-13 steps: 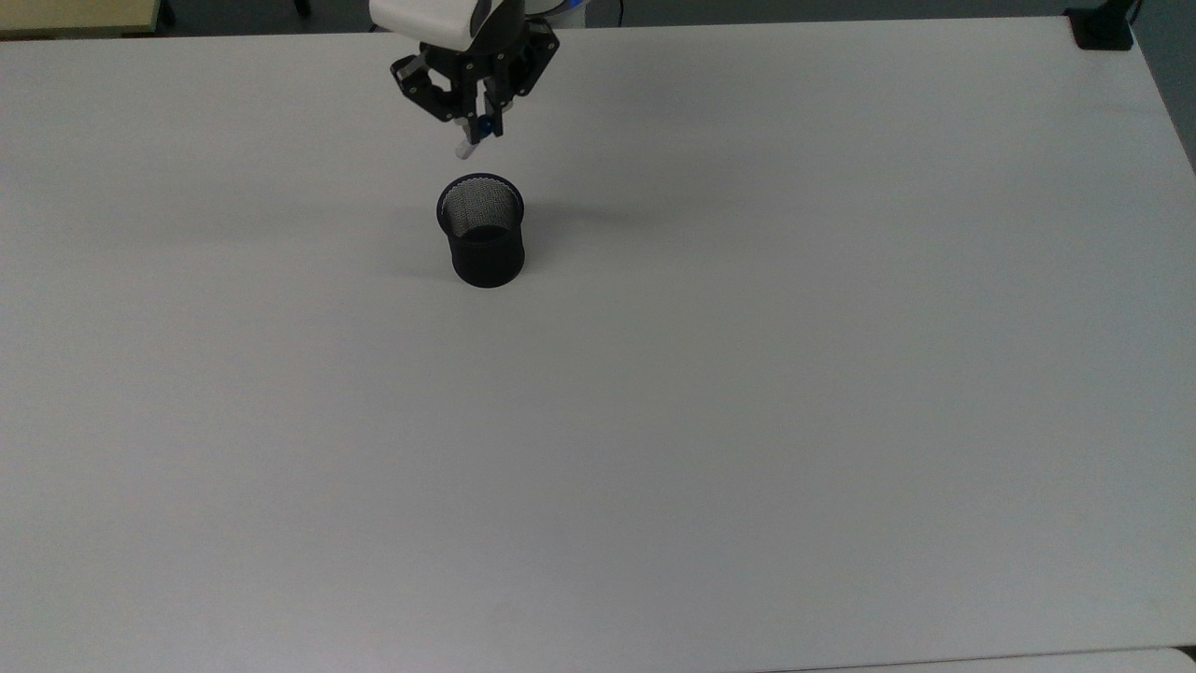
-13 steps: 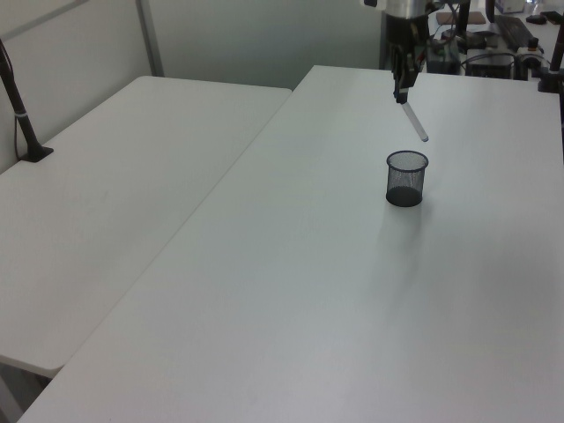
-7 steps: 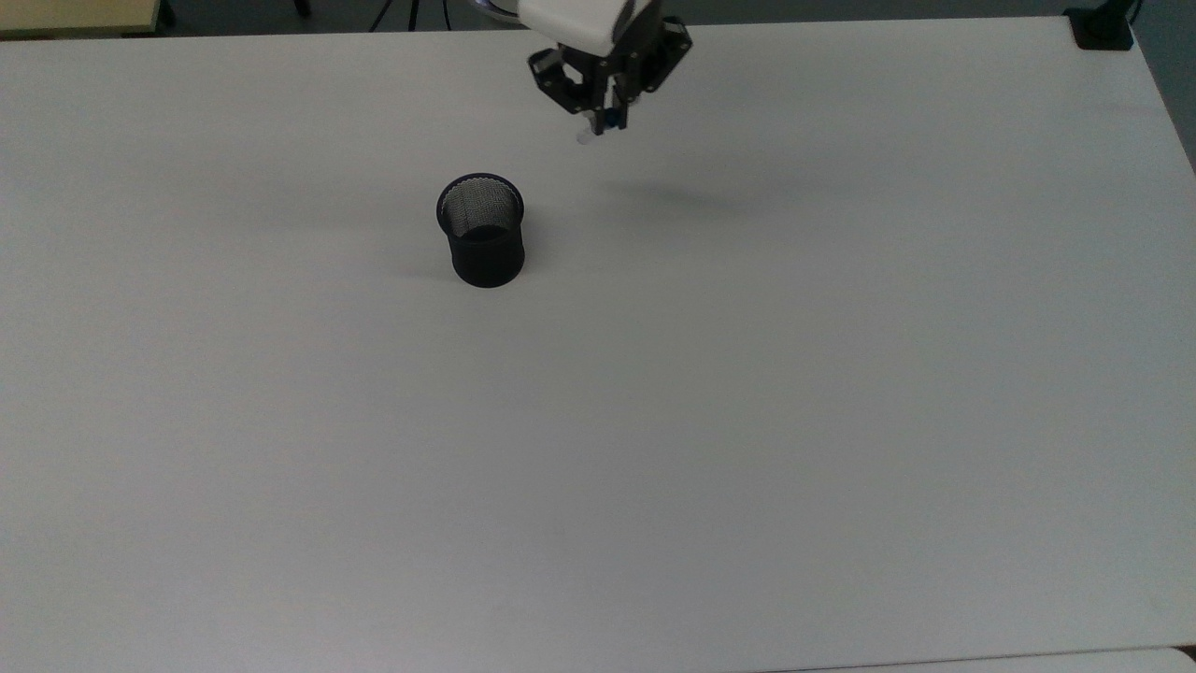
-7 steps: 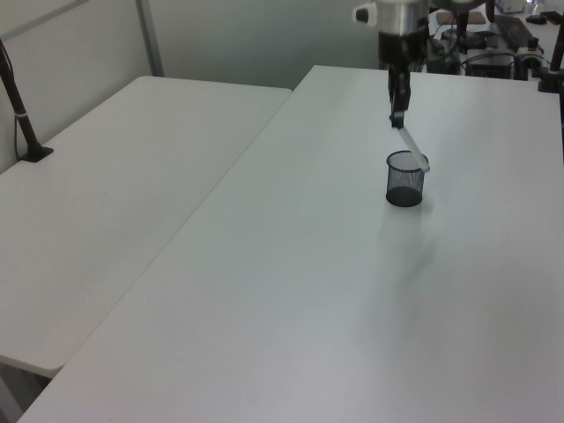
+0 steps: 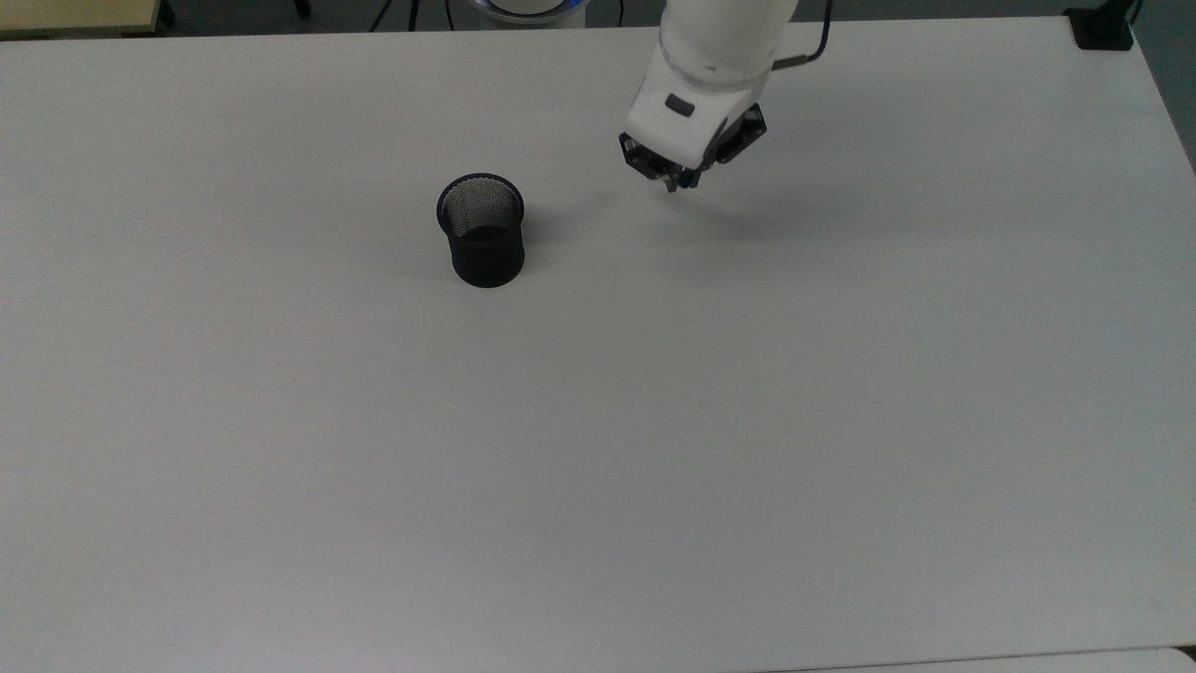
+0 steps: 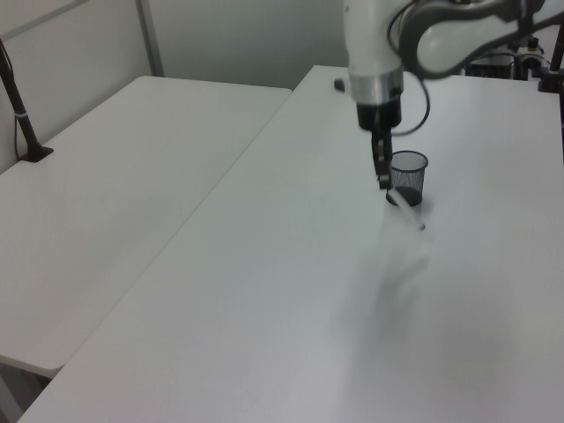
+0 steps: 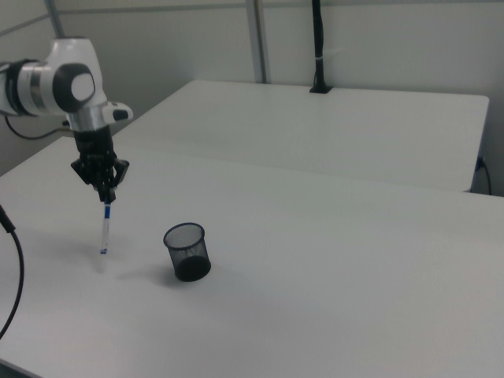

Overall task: Remove the marker
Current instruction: 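Carry the marker beside the cup and lower it to the table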

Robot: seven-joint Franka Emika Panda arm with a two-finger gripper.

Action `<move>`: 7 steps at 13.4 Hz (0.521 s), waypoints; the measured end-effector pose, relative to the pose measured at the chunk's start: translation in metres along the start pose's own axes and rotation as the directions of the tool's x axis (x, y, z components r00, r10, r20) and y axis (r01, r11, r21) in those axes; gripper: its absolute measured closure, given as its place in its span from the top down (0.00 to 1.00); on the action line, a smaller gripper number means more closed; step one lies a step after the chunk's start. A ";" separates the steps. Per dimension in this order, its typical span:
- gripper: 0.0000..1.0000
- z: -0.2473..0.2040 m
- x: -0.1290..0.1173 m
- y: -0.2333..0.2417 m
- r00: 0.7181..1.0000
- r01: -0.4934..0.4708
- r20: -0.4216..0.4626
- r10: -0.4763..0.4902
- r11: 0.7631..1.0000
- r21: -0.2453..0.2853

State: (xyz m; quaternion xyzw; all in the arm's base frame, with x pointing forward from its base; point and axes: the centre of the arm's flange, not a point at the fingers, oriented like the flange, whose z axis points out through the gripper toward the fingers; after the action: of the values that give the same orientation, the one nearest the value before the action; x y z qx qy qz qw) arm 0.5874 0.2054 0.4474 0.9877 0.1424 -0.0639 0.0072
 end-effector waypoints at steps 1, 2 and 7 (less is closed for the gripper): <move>0.18 0.013 0.007 -0.005 1.000 -0.001 -0.001 0.001 1.000 0.001; 0.18 0.029 0.017 -0.008 1.000 -0.007 -0.008 0.007 1.000 0.004; 0.33 0.054 0.035 -0.005 0.998 -0.035 -0.046 0.035 0.999 0.008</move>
State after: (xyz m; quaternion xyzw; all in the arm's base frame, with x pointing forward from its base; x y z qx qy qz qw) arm 0.6124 0.2182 0.3899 0.9913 0.1249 -0.0414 0.0015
